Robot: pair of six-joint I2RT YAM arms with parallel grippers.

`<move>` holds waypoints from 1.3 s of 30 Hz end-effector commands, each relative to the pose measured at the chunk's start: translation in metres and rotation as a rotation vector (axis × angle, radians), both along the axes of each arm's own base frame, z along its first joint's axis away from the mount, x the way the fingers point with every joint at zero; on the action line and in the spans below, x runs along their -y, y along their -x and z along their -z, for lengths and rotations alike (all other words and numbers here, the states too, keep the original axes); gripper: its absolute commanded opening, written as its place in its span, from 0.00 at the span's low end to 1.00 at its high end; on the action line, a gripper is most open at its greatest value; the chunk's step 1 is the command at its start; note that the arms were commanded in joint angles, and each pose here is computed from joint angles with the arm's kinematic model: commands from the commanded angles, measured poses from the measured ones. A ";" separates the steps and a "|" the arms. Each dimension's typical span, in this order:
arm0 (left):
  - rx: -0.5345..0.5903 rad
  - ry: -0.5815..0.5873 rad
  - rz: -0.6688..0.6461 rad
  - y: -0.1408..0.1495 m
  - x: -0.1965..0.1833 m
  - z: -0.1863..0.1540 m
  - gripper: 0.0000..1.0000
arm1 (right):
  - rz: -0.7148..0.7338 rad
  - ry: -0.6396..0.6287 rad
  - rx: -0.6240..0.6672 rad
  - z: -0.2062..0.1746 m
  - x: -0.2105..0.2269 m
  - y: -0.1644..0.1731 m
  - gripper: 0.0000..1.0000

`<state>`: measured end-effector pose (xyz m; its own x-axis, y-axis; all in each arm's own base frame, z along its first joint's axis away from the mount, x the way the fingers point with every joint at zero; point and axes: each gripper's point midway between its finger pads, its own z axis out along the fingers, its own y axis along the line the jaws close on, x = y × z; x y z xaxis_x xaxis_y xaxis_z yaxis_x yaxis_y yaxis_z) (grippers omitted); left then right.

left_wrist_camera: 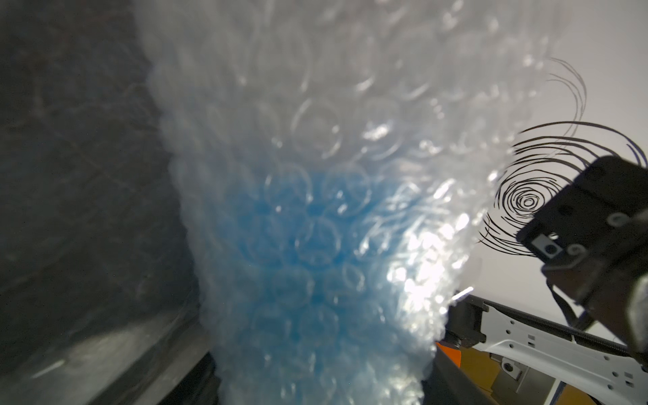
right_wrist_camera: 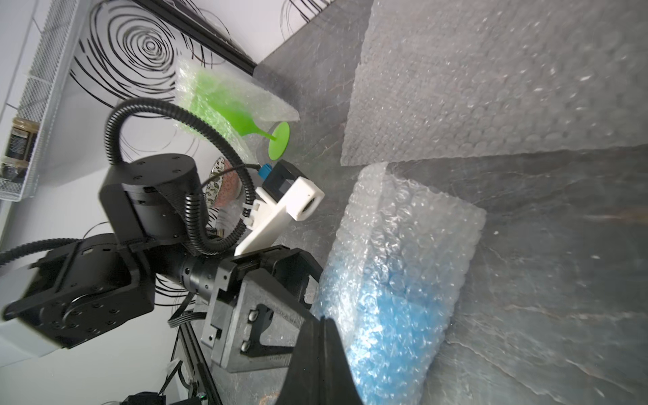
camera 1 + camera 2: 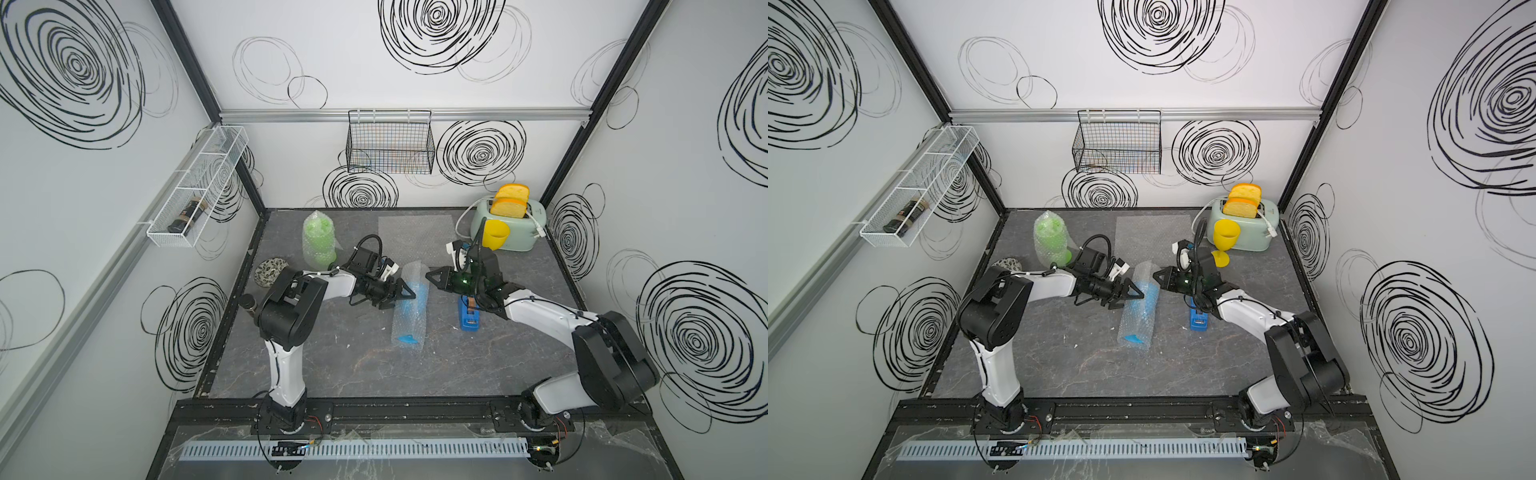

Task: Wrap wine glasses in bubble wrap
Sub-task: Stick the tape on the bubble wrap.

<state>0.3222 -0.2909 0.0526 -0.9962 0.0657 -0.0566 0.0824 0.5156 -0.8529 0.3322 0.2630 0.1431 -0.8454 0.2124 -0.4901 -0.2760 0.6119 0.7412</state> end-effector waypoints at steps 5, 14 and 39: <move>-0.064 -0.180 -0.039 0.012 -0.018 0.044 0.74 | -0.098 0.006 -0.062 0.017 -0.024 0.004 0.01; -0.066 -0.172 -0.036 0.013 -0.016 0.043 0.75 | -0.058 0.057 -0.154 0.060 -0.012 0.001 0.00; -0.059 -0.165 -0.037 0.013 -0.016 0.039 0.75 | -0.105 -0.006 -0.098 0.016 -0.016 0.014 0.02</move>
<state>0.3220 -0.2926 0.0533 -0.9953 0.0683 -0.0687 0.0944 0.5232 -0.8470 0.3246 0.2742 0.1361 -0.8905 0.1551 -0.4278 -0.2702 0.5763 0.7713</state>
